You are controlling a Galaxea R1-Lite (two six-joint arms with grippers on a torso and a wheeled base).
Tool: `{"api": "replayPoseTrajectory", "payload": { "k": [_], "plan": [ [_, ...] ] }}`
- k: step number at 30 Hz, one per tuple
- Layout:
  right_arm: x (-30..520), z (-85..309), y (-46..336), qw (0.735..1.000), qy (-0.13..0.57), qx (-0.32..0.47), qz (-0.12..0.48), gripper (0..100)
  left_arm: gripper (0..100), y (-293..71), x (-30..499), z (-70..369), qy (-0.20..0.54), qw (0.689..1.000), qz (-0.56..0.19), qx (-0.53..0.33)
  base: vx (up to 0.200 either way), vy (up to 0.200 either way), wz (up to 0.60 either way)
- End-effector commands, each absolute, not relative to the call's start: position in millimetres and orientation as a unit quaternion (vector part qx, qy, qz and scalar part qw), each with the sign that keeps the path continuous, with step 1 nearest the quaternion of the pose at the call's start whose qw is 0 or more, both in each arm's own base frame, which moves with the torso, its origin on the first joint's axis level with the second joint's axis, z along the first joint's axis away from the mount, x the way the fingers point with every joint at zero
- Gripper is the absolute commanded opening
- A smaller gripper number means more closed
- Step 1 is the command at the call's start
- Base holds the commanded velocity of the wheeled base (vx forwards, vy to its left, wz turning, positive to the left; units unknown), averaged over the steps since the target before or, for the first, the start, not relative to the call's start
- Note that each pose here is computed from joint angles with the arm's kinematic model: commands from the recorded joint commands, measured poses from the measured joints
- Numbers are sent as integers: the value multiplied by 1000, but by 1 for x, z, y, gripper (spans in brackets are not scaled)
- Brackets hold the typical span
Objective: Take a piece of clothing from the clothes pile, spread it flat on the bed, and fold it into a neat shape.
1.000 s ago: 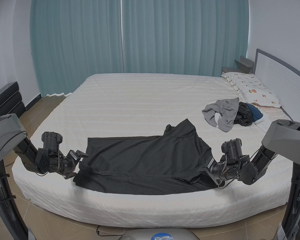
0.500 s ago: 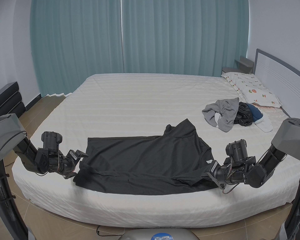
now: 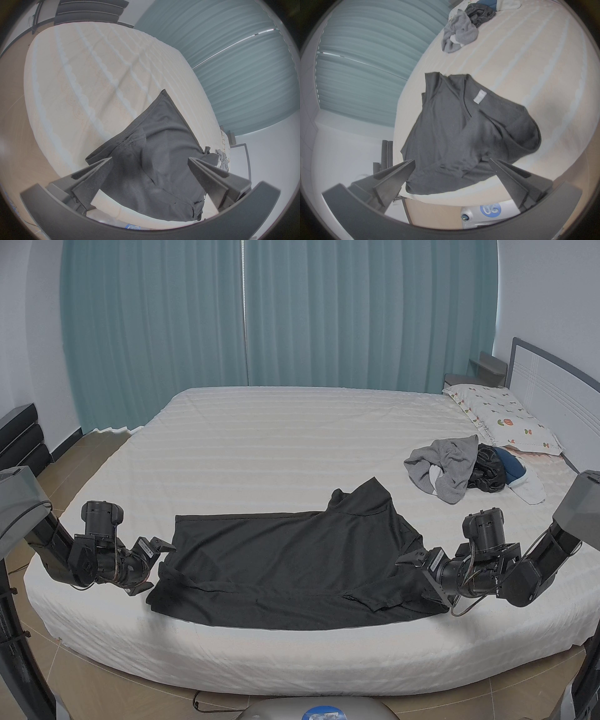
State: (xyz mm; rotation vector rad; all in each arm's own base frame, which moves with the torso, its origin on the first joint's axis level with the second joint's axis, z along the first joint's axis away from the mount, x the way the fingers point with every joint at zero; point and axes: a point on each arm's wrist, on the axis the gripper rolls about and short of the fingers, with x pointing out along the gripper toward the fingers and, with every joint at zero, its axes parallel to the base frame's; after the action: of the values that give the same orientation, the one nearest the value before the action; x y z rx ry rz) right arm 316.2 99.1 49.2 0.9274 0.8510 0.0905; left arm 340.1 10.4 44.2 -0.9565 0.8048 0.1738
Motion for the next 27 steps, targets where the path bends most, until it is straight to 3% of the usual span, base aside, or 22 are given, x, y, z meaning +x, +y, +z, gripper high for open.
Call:
{"api": "replayPoseTrajectory", "payload": {
  "k": [1,13,19,27],
  "plan": [
    [320,55,93,809,385,442,42,100,100,11,340,49,369,809,80,-450,0,0,0],
    [319,46,84,802,393,449,34,100,100,16,341,46,371,806,86,-453,200,0,0],
    [315,40,80,800,395,450,32,100,100,15,334,43,382,810,84,-437,0,0,0],
    [311,36,80,803,392,447,38,100,100,13,312,22,433,832,56,-343,0,0,0]
  ]
}}
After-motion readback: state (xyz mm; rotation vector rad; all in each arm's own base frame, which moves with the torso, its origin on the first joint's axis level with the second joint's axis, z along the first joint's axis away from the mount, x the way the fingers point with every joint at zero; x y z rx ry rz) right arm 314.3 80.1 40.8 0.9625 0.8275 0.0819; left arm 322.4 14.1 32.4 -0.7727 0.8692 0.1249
